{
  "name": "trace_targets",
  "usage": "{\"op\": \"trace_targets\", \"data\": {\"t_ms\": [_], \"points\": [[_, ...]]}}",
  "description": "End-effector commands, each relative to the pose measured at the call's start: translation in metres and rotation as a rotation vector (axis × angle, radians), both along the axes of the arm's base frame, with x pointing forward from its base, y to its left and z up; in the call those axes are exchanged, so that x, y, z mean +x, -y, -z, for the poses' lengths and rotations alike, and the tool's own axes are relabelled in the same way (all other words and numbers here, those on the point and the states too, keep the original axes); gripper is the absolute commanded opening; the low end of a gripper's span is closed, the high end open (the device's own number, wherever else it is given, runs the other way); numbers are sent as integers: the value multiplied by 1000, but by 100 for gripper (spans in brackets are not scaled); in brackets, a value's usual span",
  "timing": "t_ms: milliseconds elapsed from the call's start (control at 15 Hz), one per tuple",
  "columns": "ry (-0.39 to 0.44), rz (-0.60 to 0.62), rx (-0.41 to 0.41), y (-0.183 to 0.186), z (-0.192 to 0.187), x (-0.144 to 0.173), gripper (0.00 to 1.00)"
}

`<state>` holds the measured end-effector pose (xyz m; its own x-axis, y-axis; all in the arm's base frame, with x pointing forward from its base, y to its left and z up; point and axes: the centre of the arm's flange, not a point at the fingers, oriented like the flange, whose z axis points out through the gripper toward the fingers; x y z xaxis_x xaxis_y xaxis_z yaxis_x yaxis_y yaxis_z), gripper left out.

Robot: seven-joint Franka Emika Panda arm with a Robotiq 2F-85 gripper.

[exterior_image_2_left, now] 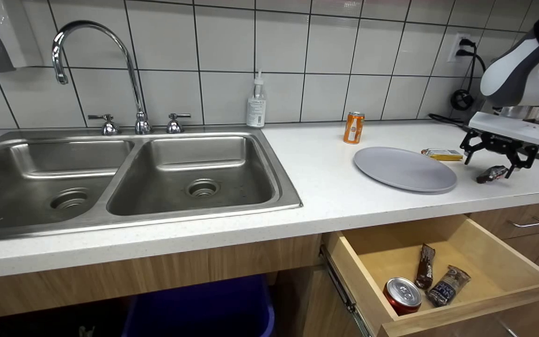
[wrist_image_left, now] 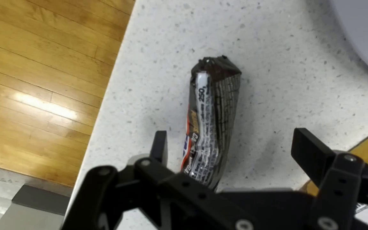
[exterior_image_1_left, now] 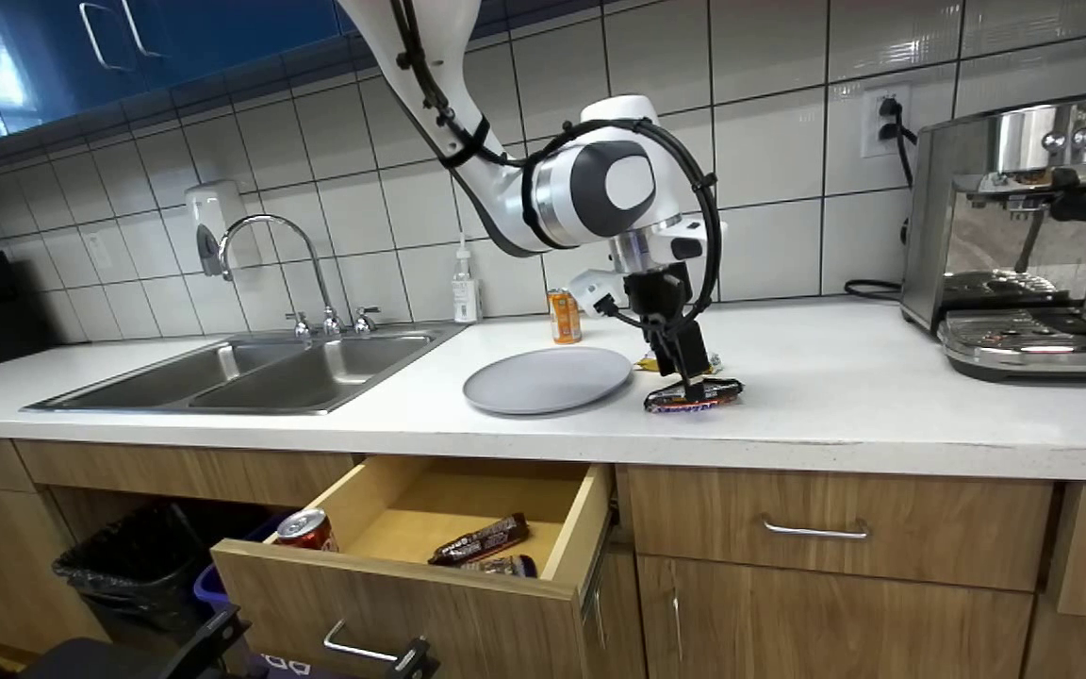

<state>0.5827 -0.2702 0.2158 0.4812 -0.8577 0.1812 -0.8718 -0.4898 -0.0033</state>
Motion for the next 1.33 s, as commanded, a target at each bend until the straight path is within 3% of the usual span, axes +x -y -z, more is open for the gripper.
{"op": "trace_targets", "data": {"t_ms": [0, 67, 133, 800, 933, 1000, 1267], "points": [[-22, 4, 21, 13, 2, 13, 100], [-23, 4, 21, 13, 3, 13, 100], [-24, 6, 21, 14, 4, 14, 81], [-15, 11, 20, 15, -3, 7, 5], [-17, 12, 18, 15, -3, 3, 0], [-18, 13, 17, 15, -3, 1, 4], [-10, 9, 12, 12, -12, -10, 4]]}}
